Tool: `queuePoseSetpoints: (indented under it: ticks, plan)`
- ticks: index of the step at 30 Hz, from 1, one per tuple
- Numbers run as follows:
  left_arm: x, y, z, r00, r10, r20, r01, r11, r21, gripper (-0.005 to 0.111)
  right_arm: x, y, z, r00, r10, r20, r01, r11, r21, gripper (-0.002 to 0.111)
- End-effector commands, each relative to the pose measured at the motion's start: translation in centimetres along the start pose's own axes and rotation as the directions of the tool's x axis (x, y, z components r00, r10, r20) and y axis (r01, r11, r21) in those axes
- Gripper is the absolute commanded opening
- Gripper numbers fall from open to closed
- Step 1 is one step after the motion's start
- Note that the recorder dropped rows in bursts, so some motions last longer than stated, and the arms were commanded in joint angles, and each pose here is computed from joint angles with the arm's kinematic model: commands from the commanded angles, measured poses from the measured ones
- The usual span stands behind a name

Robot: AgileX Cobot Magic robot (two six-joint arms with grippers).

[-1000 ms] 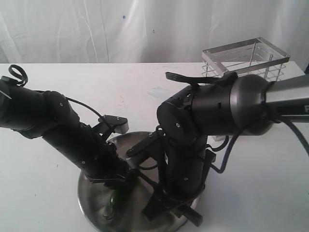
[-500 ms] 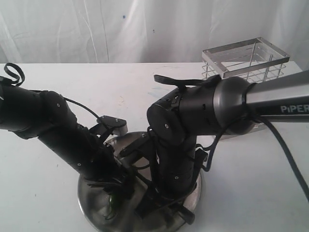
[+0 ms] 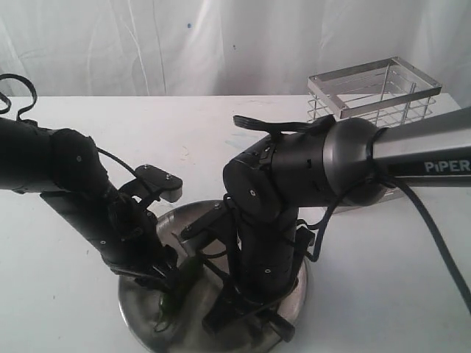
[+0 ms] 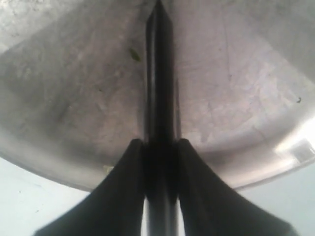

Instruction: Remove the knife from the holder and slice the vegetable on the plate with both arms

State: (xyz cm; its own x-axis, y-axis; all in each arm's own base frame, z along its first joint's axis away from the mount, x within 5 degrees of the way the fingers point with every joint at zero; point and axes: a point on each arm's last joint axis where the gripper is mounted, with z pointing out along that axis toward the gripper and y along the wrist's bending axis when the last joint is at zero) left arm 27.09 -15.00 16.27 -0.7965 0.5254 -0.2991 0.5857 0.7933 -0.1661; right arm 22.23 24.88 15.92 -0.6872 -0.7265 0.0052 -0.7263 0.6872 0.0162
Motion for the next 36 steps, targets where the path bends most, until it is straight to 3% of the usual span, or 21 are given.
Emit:
queuePoseSetpoints:
  ticks: [1, 13, 22, 31, 36]
  plan:
    - [0.7, 1.3, 0.4, 0.998, 0.010, -0.056, -0.017, 0.992, -0.128, 0.062, -0.1, 0.0, -0.2, 1.000, -0.006, 0.004, 0.006, 1.000, -0.001, 0.000]
    - [0.4, 1.0, -0.1, 0.999, -0.033, -0.021, 0.031, 0.993, -0.116, 0.062, -0.1, 0.0, -0.2, 1.000, -0.006, 0.004, 0.006, 1.000, -0.001, 0.000]
    - [-0.8, 0.7, -3.6, 0.985, 0.030, 0.173, 0.000, 0.985, -0.172, 0.062, 0.5, -0.3, -0.1, 0.996, -0.057, -0.061, 0.059, 0.998, 0.030, 0.000]
    - [-1.9, 1.8, 0.1, 0.976, -0.032, 0.215, 0.070, 0.983, -0.170, 0.062, 0.5, -0.3, -0.2, 0.995, -0.074, -0.065, 0.076, 0.997, 0.029, 0.000]
    - [-2.4, 1.9, 0.3, 0.964, -0.060, 0.259, 0.105, 0.980, -0.167, 0.062, 0.5, -0.3, -0.2, 0.995, -0.074, -0.063, 0.076, 0.997, 0.029, 0.000]
